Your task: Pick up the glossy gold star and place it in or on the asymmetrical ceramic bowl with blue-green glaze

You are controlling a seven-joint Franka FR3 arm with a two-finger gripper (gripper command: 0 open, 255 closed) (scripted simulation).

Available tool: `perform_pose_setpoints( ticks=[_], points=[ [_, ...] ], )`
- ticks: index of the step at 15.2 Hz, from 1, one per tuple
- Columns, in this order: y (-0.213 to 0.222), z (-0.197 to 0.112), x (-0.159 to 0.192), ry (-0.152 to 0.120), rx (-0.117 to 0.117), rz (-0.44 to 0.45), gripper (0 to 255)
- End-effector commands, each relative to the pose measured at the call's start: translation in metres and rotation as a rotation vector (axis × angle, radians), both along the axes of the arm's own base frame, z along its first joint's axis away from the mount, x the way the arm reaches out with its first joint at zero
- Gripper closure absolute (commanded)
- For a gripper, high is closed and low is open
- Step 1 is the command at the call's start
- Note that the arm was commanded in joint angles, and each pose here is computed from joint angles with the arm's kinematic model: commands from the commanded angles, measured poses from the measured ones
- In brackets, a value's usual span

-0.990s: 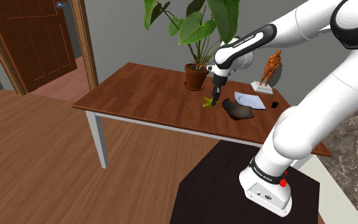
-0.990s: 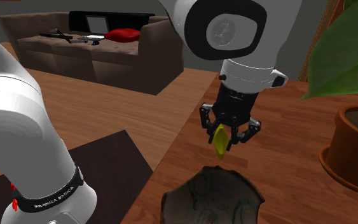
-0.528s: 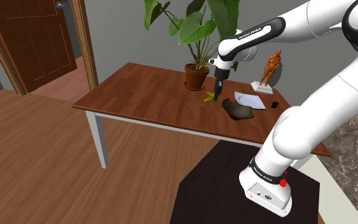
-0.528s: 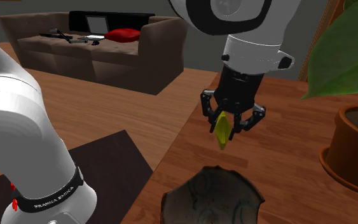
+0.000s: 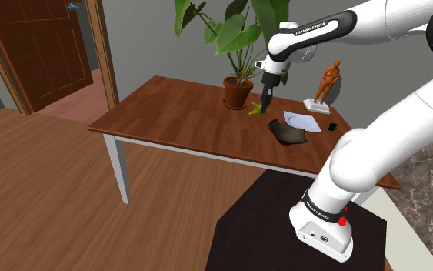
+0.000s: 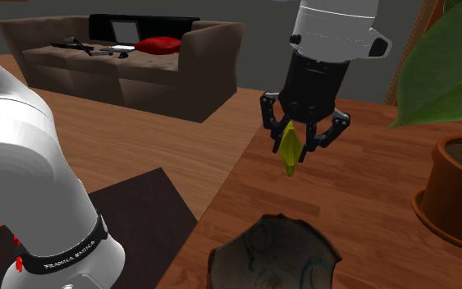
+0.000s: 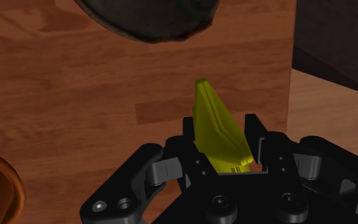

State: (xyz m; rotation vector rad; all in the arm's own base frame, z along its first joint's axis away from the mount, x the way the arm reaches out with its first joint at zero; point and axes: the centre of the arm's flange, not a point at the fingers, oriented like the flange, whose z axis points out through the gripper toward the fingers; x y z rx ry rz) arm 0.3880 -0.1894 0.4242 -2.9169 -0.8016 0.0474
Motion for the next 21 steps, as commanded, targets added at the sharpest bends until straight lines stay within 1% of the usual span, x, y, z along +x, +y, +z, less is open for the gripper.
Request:
perform_pose_setpoints(
  ticks=[1,5,17,18,21],
  points=[
    [-0.001,0.01,0.0,0.0,0.0,0.0,255],
    [-0.001,0.028,0.0,0.0,0.0,0.0,255],
    [-0.102,0.032,-0.121,0.0,0.0,0.0,255],
    [-0.108,0.032,-0.129,0.0,0.0,0.0,255],
    [-0.108,0.016,-0.129,0.0,0.0,0.0,255]
  ],
)
